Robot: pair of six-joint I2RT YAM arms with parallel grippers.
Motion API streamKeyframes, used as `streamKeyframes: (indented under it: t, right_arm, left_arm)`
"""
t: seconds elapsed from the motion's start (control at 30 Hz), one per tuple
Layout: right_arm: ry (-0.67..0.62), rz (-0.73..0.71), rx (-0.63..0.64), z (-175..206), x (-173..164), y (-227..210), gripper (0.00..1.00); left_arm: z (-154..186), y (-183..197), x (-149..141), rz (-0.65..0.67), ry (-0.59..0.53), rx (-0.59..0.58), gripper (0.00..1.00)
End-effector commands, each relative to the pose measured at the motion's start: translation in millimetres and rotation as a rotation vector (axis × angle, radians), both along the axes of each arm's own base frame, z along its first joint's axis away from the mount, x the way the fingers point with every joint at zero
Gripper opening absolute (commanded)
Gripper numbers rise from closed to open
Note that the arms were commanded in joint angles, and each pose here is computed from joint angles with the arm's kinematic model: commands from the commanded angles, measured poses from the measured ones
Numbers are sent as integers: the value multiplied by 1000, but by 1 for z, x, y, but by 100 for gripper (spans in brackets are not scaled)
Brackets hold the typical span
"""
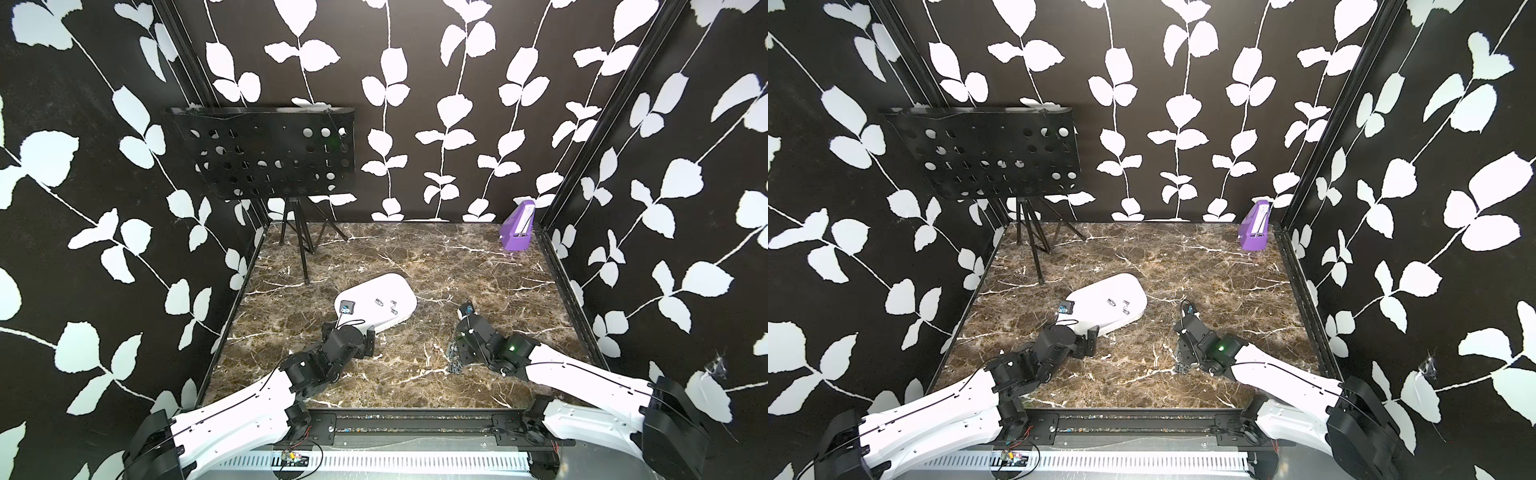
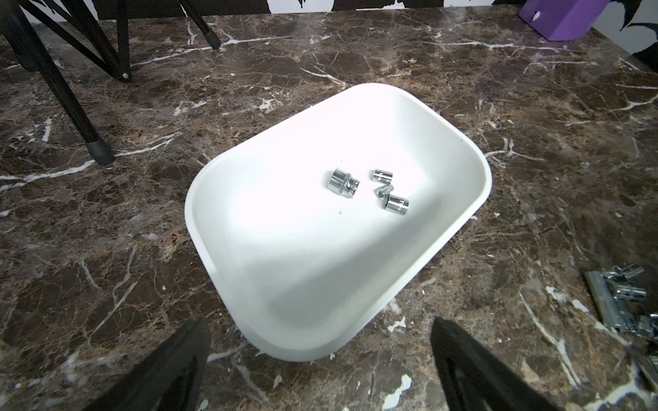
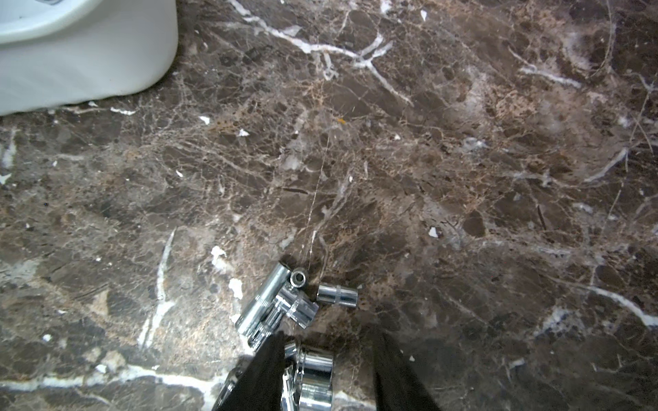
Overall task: Put the socket on the desktop into the storage box
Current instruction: Pick up the socket head from the center of the board.
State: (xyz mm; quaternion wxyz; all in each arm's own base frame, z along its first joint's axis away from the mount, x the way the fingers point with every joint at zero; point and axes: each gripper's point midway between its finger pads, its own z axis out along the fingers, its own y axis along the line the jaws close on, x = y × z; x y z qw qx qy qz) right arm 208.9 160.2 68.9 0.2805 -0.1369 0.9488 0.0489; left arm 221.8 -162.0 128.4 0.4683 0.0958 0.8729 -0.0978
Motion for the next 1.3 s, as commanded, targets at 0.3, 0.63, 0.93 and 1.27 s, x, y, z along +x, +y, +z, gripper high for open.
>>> streamKeyframes:
  t: [0.3,0.63,0.93,1.27]
  right_arm:
    - [90,-52,-33,-26,-8,-11,40]
    - [130,-53,-59,-36,-6,-11,37]
    - [137,-47,-55,-37,-5,-9,37]
    - [144,-44,-48,-38,-3,-6,37]
  left_arm:
    - [9,-5,3,-4,-16,-8,97]
    - [11,-5,3,-7,-16,-15,97]
    - [12,-5,2,-5,-15,-17,97]
    - [11,-4,2,-4,-15,-15,97]
